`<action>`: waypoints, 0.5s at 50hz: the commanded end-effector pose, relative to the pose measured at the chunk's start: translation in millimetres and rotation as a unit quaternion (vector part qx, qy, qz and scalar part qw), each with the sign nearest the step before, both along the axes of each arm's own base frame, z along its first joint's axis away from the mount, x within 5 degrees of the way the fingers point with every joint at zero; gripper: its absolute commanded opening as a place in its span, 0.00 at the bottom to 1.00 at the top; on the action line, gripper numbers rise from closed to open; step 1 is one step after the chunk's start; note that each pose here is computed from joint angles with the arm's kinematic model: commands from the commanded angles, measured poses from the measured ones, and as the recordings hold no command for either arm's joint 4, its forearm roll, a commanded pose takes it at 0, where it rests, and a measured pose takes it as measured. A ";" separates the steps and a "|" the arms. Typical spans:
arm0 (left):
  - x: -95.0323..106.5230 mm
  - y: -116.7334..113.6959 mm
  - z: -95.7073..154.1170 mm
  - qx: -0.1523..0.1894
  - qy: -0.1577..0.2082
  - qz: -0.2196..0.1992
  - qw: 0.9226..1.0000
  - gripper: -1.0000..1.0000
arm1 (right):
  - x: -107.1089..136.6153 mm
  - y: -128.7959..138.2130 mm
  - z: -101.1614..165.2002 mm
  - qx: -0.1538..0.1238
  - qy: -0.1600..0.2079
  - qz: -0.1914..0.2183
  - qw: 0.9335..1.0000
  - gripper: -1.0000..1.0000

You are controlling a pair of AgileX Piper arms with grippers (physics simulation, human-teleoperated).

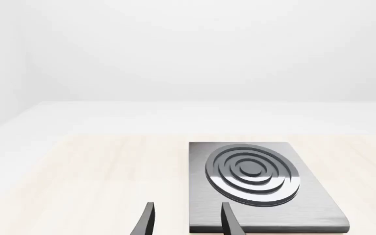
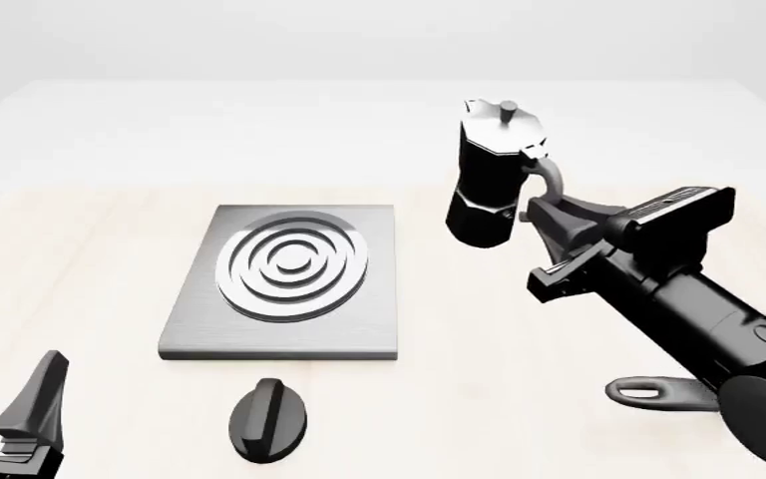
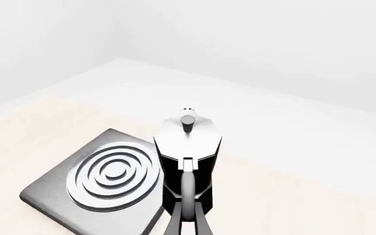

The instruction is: Put the moka pot on the stove.

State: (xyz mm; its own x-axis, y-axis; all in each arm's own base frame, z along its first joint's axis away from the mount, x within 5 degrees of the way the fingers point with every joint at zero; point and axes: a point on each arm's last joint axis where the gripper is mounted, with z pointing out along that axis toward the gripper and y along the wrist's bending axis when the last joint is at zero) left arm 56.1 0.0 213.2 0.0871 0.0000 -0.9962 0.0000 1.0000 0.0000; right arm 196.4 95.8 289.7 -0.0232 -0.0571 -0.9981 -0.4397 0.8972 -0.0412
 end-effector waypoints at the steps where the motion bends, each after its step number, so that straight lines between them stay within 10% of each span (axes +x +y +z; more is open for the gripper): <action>1: 0.0 0.0 0.0 0.000 0.000 0.000 1.000 1.00 | 11.5 11.9 14.7 0.008 -0.017 0.012 1.000 0.00; 25: 0.0 0.0 0.0 0.000 0.000 0.000 1.000 1.00 | 42.9 46.2 22.7 -0.002 -0.020 0.041 0.999 0.00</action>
